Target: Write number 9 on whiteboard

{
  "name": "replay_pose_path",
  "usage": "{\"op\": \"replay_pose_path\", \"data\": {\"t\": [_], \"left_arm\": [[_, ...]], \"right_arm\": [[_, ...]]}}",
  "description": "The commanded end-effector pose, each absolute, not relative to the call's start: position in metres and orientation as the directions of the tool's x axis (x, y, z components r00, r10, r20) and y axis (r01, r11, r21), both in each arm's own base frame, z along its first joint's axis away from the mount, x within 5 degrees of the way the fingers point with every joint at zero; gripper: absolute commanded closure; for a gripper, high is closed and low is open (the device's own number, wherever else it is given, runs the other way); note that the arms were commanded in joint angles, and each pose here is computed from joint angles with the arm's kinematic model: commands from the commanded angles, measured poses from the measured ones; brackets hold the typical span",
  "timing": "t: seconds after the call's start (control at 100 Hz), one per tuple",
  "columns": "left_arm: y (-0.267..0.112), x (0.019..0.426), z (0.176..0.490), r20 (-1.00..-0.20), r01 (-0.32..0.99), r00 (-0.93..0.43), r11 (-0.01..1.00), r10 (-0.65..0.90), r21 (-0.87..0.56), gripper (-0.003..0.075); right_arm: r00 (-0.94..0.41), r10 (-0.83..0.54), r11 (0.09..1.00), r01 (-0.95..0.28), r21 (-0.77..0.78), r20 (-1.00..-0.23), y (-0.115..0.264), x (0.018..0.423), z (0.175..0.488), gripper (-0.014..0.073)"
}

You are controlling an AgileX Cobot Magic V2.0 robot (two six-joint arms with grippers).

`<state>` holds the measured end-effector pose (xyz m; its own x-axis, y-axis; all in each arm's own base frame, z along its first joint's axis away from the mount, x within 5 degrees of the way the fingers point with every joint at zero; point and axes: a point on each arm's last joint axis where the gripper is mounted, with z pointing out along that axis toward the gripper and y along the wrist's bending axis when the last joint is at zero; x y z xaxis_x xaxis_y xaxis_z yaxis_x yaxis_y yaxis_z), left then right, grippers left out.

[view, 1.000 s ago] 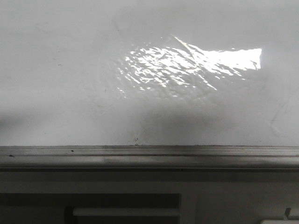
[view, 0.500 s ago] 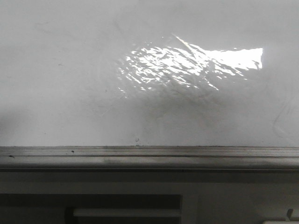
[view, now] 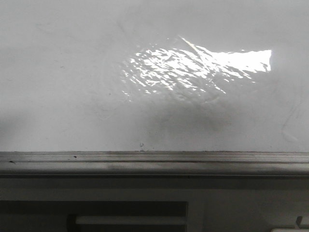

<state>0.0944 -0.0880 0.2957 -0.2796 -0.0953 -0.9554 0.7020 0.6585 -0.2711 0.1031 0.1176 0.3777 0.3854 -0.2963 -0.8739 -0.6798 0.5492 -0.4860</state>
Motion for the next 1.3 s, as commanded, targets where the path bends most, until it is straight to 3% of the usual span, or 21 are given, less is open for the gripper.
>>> {"op": "replay_pose_path", "data": {"t": [0.0,0.17,0.43,0.68,1.1,1.29], "left_arm": [[-0.088,0.094,0.305,-0.95,0.702,-0.28,0.645,-0.14,-0.302,0.0741],[-0.088,0.094,0.305,-0.95,0.703,-0.279,0.645,-0.139,-0.3,0.0741],[-0.088,0.094,0.305,-0.95,0.703,-0.279,0.645,-0.139,-0.3,0.0741],[-0.088,0.095,0.305,-0.95,0.702,-0.278,0.646,-0.139,-0.3,0.0741],[-0.088,0.095,0.305,-0.95,0.7,-0.278,0.648,-0.14,-0.3,0.0741],[-0.088,0.095,0.305,-0.95,0.7,-0.278,0.648,-0.14,-0.3,0.0741]], "right_arm": [[0.38,-0.279,0.591,-0.656,-0.47,-0.882,0.111,0.101,0.38,0.0635],[0.323,-0.276,0.654,-0.627,-0.423,-0.905,0.102,0.102,0.362,0.0635],[0.504,-0.177,0.641,-0.593,-0.488,-0.845,0.106,0.094,0.357,0.0635],[0.436,-0.103,0.729,-0.579,-0.366,-0.894,0.098,0.102,0.355,0.0635],[0.348,-0.149,0.819,-0.481,-0.313,-0.926,0.082,0.12,0.348,0.0637],[0.321,-0.153,0.82,-0.486,-0.302,-0.935,0.081,0.121,0.327,0.0637]]}}
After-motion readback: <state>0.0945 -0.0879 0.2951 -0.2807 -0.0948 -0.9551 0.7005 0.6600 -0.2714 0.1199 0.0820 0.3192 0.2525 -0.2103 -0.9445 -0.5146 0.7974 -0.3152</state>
